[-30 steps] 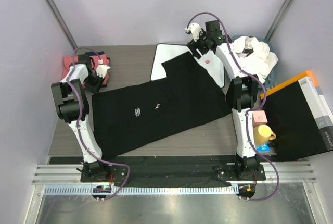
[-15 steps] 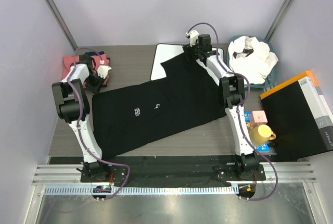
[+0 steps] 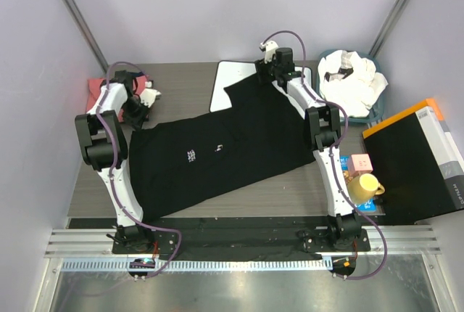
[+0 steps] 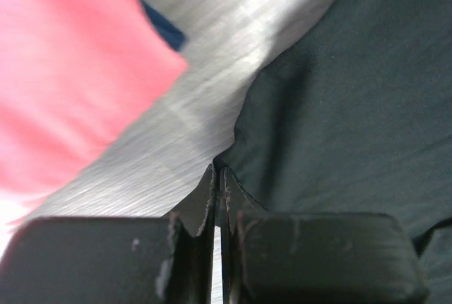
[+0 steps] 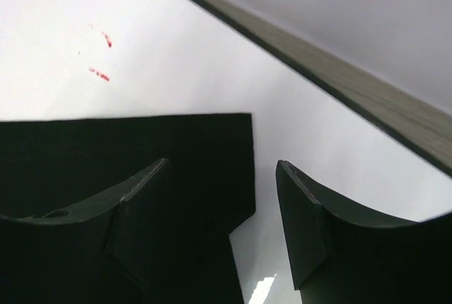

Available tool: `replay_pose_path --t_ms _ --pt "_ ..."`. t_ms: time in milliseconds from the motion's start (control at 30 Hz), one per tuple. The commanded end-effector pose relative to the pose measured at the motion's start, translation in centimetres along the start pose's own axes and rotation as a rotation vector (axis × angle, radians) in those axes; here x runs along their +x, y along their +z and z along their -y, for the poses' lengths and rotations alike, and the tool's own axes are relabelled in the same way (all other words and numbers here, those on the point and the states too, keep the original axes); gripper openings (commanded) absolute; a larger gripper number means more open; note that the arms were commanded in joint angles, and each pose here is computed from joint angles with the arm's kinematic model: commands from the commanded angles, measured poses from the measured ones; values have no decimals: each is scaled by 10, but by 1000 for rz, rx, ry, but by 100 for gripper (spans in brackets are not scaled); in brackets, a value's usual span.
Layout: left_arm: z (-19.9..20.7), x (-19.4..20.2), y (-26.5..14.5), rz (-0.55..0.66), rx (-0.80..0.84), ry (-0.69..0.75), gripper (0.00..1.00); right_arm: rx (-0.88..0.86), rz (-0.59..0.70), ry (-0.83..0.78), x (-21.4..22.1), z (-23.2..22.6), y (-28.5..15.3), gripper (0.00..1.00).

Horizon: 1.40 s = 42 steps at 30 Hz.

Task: Fold and stack the t-shirts
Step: Grap the side of the flattened tshirt furthest away from the robot with both arms

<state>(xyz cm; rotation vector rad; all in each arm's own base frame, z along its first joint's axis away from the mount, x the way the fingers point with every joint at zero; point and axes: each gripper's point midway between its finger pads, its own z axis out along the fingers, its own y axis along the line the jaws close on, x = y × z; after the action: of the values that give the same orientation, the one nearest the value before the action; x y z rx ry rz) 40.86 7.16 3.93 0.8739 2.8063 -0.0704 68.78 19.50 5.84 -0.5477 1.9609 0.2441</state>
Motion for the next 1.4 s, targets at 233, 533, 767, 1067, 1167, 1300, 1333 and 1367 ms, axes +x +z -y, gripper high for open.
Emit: replay_pose_path --t_ms 233,533,767,1067,1167,1300,1333,1367 --pt "0 -17 -26 46 -10 36 0 -98 -76 24 9 -29 -18 45" --pt "12 -18 -21 42 10 52 0 -92 -28 -15 -6 -27 -15 1" --pt "6 -21 -22 55 -39 71 0 -87 97 -169 -63 -21 -31 1" --pt "-36 -41 -51 105 -243 94 0 -23 242 -372 -143 2 -81 1" --pt "-44 -41 -58 103 -298 104 0 -5 277 -416 -161 9 -96 1" --pt "-54 -41 -73 109 -369 107 0 6 307 -442 -175 14 -107 1" --pt "-53 -42 -75 112 -373 106 0 10 315 -449 -179 15 -110 1" --pt "-53 -41 -77 112 -376 111 0 10 314 -450 -179 16 -111 1"
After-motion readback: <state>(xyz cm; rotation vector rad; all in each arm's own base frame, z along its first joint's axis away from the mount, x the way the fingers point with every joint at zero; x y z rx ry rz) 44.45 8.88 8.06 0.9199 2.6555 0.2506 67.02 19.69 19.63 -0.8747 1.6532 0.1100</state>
